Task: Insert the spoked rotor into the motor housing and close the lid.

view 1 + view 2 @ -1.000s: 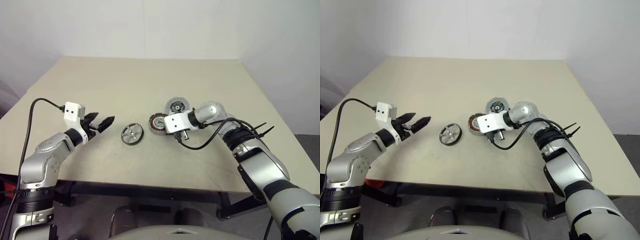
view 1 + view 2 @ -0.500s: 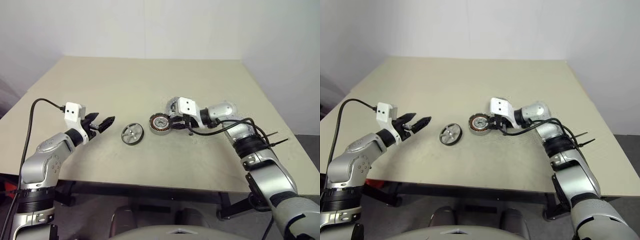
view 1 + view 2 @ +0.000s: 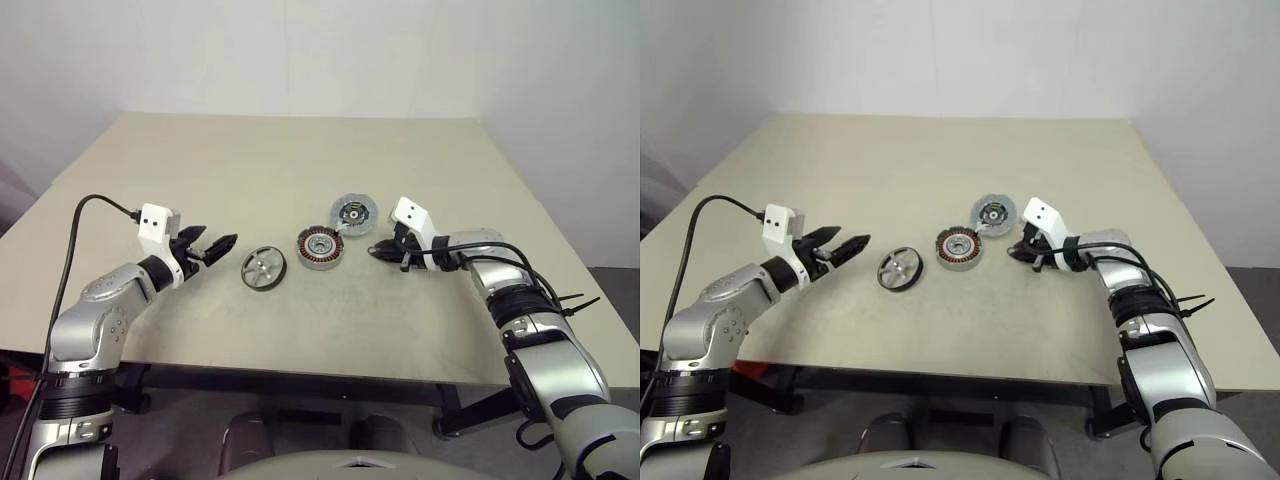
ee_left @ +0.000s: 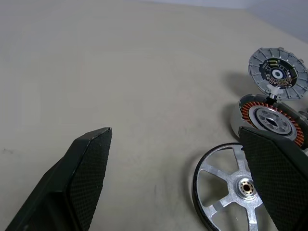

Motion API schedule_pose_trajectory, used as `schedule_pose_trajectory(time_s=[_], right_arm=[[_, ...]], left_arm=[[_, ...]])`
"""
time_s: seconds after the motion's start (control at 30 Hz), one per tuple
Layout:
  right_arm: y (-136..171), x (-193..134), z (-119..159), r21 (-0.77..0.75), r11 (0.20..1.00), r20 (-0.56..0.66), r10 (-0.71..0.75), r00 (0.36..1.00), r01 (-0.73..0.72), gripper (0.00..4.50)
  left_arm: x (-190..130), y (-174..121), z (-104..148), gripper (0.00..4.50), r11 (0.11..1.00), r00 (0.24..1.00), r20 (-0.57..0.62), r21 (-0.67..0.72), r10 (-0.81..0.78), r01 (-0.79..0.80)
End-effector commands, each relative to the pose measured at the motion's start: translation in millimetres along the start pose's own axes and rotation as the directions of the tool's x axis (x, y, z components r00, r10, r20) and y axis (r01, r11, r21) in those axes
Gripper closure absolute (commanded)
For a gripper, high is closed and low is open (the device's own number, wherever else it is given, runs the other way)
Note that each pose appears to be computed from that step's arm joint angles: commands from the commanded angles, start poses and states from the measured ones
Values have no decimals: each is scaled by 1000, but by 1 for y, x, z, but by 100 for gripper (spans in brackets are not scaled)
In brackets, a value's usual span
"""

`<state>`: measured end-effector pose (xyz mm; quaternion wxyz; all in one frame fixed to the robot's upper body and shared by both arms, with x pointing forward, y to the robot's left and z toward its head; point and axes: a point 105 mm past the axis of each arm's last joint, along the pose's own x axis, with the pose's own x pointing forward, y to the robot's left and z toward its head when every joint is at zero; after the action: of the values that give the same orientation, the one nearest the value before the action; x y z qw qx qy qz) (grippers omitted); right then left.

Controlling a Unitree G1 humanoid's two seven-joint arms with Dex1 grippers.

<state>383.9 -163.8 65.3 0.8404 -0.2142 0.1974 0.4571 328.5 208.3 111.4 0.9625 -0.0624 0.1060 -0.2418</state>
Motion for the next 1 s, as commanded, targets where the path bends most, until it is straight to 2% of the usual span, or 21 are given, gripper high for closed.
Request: schedule_pose_trajectory(time_s=[0.03,0.27,0.5,0.73,0.8,1.0], right_arm=[[-16,-6,13,-19,998,31,-65,997,65,358],[-11,-1,17,1,1000,46,-25,999,25,358],[0,-1,20,-58,998,46,20,999,-17,358],[0,3,7,-25,1000,-7,9,1000,-9,358],[-3,2,10,-50,999,7,-15,1000,15,323],[-6,3,10,-56,998,5,-36,999,36,323]], left_arm=[[1,-3,11,0,999,999,31,30,-13,12],[-2,-2,11,0,1000,999,31,31,-8,7],[-4,0,11,0,1000,1000,28,30,1,-2],[-4,0,10,0,1000,1000,27,30,1,-1],[-4,0,10,0,1000,1000,26,30,1,-2],[-4,1,10,0,1000,1000,24,31,3,-4]])
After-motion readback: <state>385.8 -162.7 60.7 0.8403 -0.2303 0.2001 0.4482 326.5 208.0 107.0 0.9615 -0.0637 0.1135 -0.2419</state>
